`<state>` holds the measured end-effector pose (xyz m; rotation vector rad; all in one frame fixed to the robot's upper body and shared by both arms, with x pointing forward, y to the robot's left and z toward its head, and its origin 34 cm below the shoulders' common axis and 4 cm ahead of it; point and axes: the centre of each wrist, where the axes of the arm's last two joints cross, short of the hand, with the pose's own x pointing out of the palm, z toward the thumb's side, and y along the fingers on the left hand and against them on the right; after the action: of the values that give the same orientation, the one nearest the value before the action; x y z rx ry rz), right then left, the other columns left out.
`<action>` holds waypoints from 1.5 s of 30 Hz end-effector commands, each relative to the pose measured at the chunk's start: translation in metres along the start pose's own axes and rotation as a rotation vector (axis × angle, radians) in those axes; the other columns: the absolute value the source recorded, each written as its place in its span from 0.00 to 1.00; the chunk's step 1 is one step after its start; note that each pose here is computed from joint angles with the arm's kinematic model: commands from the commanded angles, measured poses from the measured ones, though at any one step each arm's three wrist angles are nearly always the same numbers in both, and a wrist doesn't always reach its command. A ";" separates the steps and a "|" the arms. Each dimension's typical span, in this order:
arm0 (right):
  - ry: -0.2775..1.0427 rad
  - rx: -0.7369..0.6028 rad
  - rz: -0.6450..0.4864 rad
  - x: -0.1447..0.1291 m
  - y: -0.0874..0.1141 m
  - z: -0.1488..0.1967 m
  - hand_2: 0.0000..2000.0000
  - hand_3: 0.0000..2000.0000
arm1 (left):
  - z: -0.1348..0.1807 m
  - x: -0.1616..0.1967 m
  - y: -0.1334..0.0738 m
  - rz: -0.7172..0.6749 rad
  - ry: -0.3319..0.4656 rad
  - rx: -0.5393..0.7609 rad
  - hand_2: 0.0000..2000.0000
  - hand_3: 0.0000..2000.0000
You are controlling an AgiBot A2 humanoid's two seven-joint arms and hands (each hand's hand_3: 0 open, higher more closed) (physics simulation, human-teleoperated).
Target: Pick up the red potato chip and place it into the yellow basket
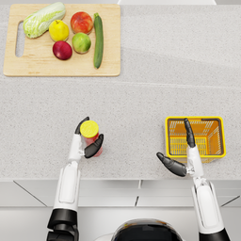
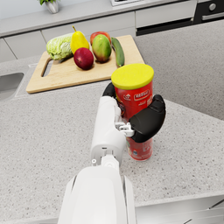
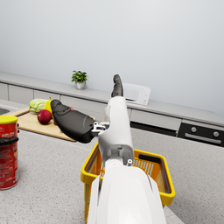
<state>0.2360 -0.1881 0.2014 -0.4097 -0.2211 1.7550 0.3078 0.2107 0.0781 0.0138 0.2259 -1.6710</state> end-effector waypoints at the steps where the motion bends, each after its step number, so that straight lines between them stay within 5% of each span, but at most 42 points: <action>1: -0.005 -0.010 -0.001 0.001 -0.003 0.002 0.00 0.00 | 0.004 -0.004 0.004 0.012 -0.014 0.010 1.00 0.82; 2: -0.008 -0.015 0.000 0.002 -0.003 0.003 0.00 0.00 | 0.006 -0.003 0.005 0.017 -0.016 0.014 1.00 0.98; 3: -0.009 -0.015 -0.002 0.002 -0.003 0.003 0.00 0.00 | 0.007 -0.002 0.005 0.026 -0.017 0.019 1.00 1.00; 5: -0.017 -0.025 0.002 0.004 -0.006 0.005 0.00 0.00 | 0.014 -0.001 0.002 0.034 -0.018 0.052 1.00 1.00; 10: -0.074 -0.036 0.064 0.031 -0.027 0.003 0.00 0.00 | 0.134 0.022 -0.025 -0.132 0.002 0.513 1.00 1.00; 14: -0.104 -0.041 0.112 0.049 -0.036 0.004 0.00 0.00 | 0.175 0.043 -0.034 -0.209 -0.010 0.667 1.00 1.00; 17: -0.116 -0.043 0.146 0.060 -0.035 0.005 0.00 0.00 | 0.190 0.058 -0.037 -0.253 -0.021 0.717 1.00 1.00; 22: 0.049 -0.069 0.172 0.074 -0.042 0.006 0.00 0.00 | 0.209 0.087 -0.054 -0.364 -0.026 0.808 1.00 1.00; 32: 0.073 -0.116 0.175 0.088 -0.068 0.016 0.00 0.00 | 0.200 0.129 -0.065 -0.491 0.001 0.786 1.00 1.00; 33: 0.078 -0.116 0.165 0.084 -0.066 0.016 0.68 0.16 | 0.200 0.127 -0.065 -0.476 0.002 0.784 1.00 1.00; 34: 0.090 -0.116 0.292 0.085 -0.067 0.017 1.00 0.33 | 0.201 0.125 -0.064 -0.467 0.006 0.788 1.00 1.00; 35: 0.103 -0.109 0.380 0.085 -0.067 0.016 1.00 0.49 | 0.202 0.124 -0.064 -0.489 0.023 0.795 1.00 1.00; 38: 0.122 -0.105 0.414 0.085 -0.067 0.014 1.00 0.98 | 0.201 0.121 -0.066 -0.501 0.050 0.798 1.00 1.00; 39: 0.124 -0.100 0.395 0.085 -0.069 0.013 1.00 1.00 | 0.201 0.121 -0.066 -0.504 0.056 0.799 1.00 1.00; 40: 0.127 -0.100 0.392 0.084 -0.069 0.013 1.00 1.00 | 0.202 0.118 -0.071 -0.505 0.064 0.815 0.32 0.84; 41: 0.130 -0.104 0.386 0.080 -0.072 0.014 1.00 1.00 | 0.204 0.111 -0.076 -0.452 0.052 0.834 0.00 0.67; 45: 0.115 -0.169 0.115 0.036 -0.084 0.032 1.00 1.00 | 0.223 0.037 -0.085 -0.117 -0.011 0.928 0.00 0.02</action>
<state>0.2872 -0.1142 0.2339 -0.6372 -0.1946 1.9284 0.2501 0.1130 0.2831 0.6502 -0.5183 -1.9106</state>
